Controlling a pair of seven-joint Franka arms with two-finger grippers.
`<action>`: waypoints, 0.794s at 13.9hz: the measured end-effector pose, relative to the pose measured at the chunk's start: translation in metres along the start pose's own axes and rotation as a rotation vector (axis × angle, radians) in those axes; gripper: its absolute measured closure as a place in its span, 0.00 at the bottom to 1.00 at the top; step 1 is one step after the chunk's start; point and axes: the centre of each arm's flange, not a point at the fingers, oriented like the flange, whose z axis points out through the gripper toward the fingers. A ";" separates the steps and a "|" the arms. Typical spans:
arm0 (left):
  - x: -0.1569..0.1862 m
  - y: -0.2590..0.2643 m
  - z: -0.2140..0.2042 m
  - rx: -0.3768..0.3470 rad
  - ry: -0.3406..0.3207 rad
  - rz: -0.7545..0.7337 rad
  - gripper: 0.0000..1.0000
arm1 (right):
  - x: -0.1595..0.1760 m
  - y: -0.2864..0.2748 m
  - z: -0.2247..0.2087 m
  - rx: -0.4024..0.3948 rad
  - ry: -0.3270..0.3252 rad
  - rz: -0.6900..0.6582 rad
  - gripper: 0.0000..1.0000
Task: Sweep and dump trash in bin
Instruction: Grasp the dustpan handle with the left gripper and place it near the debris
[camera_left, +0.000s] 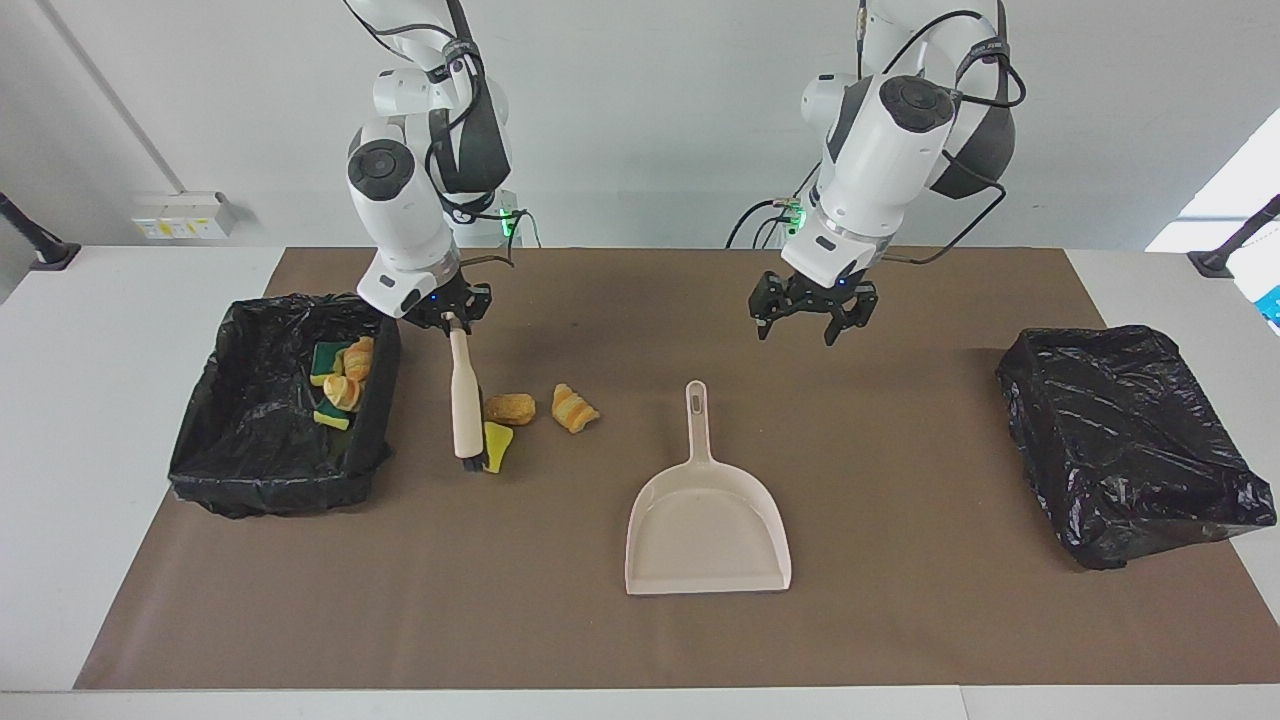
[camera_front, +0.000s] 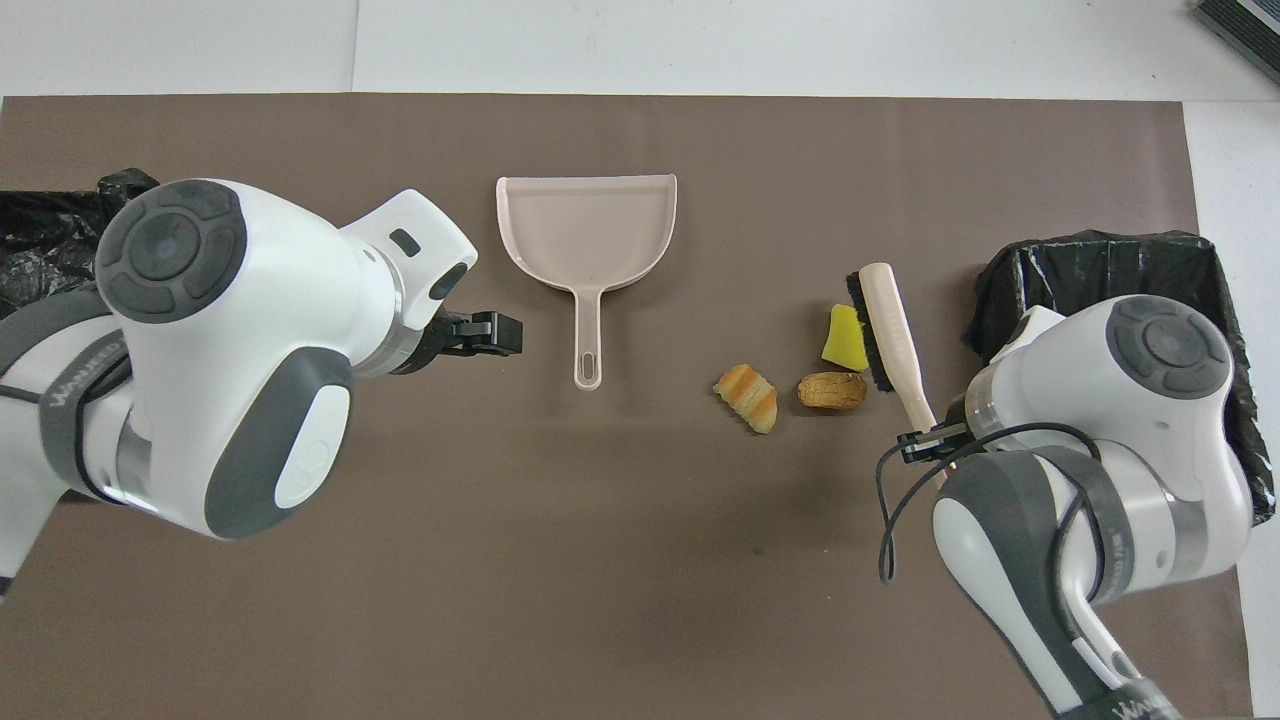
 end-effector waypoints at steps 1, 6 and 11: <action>0.004 0.007 0.014 -0.005 0.007 0.009 0.00 | 0.000 0.000 0.000 0.000 0.001 0.000 0.73; 0.026 0.036 0.099 -0.021 0.019 0.041 0.00 | 0.002 0.021 0.001 0.004 0.024 -0.030 0.73; 0.031 0.061 0.133 -0.029 0.012 0.073 0.00 | 0.001 0.032 0.010 0.012 0.010 -0.035 0.73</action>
